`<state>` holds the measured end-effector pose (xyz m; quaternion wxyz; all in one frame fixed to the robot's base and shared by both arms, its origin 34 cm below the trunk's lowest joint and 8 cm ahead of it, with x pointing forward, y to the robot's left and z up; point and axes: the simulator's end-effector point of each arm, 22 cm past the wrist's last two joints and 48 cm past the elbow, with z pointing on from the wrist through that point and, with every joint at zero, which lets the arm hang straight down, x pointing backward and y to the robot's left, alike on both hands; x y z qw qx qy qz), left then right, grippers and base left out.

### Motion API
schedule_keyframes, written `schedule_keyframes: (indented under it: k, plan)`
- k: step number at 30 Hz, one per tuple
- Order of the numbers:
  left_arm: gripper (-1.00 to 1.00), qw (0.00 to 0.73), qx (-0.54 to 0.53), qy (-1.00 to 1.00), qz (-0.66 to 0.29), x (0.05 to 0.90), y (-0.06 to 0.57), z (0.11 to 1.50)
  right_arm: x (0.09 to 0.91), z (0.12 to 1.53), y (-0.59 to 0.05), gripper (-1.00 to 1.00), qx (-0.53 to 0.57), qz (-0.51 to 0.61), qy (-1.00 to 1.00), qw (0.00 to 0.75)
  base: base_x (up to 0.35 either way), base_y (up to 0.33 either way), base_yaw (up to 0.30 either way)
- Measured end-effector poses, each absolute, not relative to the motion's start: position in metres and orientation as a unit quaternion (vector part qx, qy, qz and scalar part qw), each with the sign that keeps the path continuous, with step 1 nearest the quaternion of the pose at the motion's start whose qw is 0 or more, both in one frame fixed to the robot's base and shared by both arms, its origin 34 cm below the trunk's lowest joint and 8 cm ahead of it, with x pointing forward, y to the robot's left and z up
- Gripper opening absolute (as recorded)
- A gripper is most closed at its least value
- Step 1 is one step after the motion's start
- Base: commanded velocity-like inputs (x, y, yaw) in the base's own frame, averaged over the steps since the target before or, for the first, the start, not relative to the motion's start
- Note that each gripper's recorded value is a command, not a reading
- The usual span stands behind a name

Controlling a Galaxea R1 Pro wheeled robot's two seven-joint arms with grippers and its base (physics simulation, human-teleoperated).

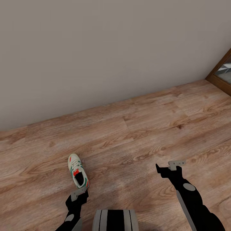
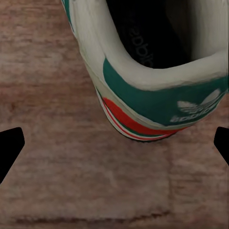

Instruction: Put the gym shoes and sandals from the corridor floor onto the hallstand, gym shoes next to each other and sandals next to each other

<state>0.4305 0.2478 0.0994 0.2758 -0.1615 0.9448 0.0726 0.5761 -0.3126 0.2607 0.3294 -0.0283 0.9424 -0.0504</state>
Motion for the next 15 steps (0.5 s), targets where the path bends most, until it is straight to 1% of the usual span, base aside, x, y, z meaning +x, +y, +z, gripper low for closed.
schedule_keyframes:
  k: [6,15]
  plan:
    - [1.00,0.276,-0.162,0.945,0.073,0.4303,0.2478,0.0994,0.5761,0.2608,-0.3126,1.00,-0.028,-0.050,0.942,0.329,0.123,-0.082,0.000]
    - [1.00,0.276,-0.162,0.945,0.073,0.4304,0.2484,0.0994,0.5761,0.2607,-0.3126,1.00,-0.028,-0.050,0.942,0.329,0.019,-0.012,0.000]
